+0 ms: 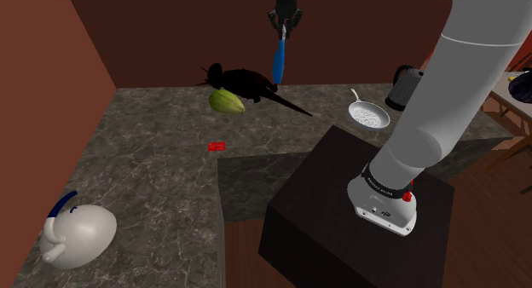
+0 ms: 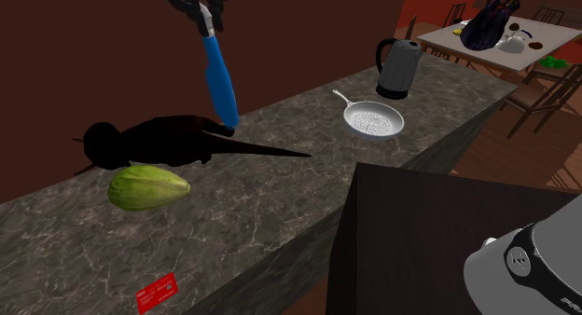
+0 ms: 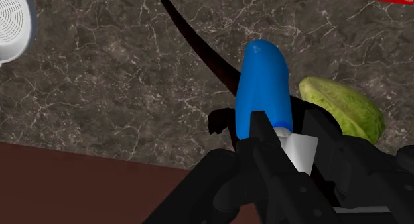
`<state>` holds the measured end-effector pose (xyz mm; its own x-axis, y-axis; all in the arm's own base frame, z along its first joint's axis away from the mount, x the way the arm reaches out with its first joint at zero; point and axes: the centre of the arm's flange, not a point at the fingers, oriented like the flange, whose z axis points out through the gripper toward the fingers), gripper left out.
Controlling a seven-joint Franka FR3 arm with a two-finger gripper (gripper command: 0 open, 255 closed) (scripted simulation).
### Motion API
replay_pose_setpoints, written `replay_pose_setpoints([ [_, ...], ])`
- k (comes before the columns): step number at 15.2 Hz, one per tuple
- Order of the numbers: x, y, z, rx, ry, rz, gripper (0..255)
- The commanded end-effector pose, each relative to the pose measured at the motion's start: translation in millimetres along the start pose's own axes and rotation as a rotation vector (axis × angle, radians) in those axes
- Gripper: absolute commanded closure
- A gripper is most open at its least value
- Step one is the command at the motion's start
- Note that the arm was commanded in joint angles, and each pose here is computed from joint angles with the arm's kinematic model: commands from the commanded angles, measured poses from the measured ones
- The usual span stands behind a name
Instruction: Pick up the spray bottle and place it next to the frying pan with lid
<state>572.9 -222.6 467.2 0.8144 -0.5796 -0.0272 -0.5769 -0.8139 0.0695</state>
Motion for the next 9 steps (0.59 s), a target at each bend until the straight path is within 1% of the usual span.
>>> replay_pose_setpoints([
  [1,0,-1,-12,0.0,0.0,0.0,255],
  [6,-1,1,-36,0.0,0.0,0.0,255],
  [9,-15,38,-34,0.0,0.0,0.0,255],
])
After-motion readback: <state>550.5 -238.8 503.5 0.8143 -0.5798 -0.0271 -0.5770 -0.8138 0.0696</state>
